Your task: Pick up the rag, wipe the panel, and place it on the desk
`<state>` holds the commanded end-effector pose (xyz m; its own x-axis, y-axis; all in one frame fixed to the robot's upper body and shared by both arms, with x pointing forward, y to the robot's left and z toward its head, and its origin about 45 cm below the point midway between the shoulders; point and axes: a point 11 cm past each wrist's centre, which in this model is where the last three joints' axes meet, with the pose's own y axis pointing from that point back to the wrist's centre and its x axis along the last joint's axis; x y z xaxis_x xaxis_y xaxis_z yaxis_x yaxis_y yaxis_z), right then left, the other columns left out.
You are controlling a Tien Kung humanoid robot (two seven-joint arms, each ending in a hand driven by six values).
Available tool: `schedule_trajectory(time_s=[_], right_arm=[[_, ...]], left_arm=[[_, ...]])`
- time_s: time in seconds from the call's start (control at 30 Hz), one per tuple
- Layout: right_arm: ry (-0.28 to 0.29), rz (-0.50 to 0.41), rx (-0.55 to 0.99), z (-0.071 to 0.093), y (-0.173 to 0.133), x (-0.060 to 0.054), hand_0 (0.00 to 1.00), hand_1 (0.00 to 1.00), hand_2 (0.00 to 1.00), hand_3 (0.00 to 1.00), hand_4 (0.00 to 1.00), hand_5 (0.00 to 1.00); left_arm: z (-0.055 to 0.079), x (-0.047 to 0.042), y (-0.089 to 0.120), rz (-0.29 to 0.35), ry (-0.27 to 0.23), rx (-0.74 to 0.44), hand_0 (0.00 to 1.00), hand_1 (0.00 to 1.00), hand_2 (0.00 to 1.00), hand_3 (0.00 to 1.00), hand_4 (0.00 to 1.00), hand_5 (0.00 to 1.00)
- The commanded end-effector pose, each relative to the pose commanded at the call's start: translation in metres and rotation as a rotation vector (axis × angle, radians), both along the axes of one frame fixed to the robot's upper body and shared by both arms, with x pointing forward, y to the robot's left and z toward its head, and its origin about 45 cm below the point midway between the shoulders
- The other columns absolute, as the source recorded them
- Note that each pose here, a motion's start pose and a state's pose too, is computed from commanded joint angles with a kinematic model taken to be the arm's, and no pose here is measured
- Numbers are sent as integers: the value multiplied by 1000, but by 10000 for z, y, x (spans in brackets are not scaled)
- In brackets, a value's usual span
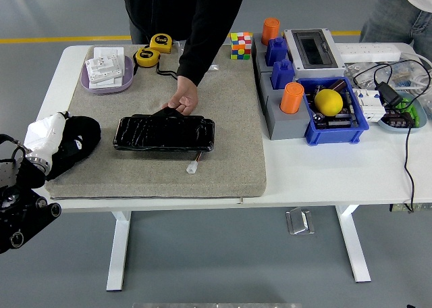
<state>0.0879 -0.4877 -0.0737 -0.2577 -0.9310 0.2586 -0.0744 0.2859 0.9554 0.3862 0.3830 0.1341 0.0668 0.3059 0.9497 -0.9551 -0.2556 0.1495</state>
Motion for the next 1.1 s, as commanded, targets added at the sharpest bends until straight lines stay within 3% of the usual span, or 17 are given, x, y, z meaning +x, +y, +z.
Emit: schedule_trajectory(time_s=[0.07, 0.1, 0.27, 0.3, 0.47, 0.5, 0.67, 0.7, 0.87, 0.9, 1.07, 1.1], right_arm=[[0, 0, 0, 2, -2, 3, 755, 567, 700, 596, 998, 544], [0, 0, 0, 1, -1, 2, 757, 567, 700, 596, 998, 545], [-2, -2, 1, -1, 3, 5, 757, 567, 700, 596, 998, 545], [-2, -1, 1, 0, 1, 4, 756, 567, 700, 596, 998, 546], [-3, -3, -1, 3, -5, 8, 756, 567, 700, 596, 998, 546], [-3, -3, -1, 4, -5, 9, 756, 567, 700, 596, 998, 545], [-5, -3, 0, 1, 0, 11, 756, 567, 700, 596, 998, 545], [-5, -3, 0, 1, 2, 13, 756, 567, 700, 596, 998, 546], [-5, -5, 0, 1, -1, 11, 756, 567, 700, 596, 998, 546], [-5, -5, -1, 2, -3, 8, 756, 566, 700, 596, 998, 546], [-4, -8, -1, 2, -8, 1, 756, 566, 700, 596, 998, 546], [-5, -8, -1, 2, -6, 4, 756, 567, 700, 596, 998, 545]], left_arm=[[-6, -2, -3, -1, 2, -5, 295, 395, 536, 545, 438, 2], [-10, -5, -1, -1, 4, -7, 329, 458, 557, 550, 603, 6], [-10, -17, 11, 0, 7, -24, 329, 458, 557, 550, 603, 6], [-2, -16, 10, -1, 5, -28, 375, 510, 621, 583, 797, 195], [45, -6, 2, -9, -6, -39, 375, 510, 621, 583, 797, 195], [55, -5, 0, -10, -7, -42, 381, 565, 706, 686, 918, 315], [124, 11, -22, -23, -22, -54, 381, 565, 706, 686, 918, 315], [139, 14, -26, -25, -26, -60, 387, 578, 720, 746, 998, 514], [212, 20, -46, -37, -47, -75, 387, 578, 720, 746, 998, 514], [225, 20, -51, -40, -51, -77, 390, 580, 721, 746, 998, 629], [315, 28, -83, -56, -74, -93, 390, 580, 721, 746, 998, 629], [332, 29, -88, -59, -79, -95, 388, 584, 723, 746, 998, 743]])
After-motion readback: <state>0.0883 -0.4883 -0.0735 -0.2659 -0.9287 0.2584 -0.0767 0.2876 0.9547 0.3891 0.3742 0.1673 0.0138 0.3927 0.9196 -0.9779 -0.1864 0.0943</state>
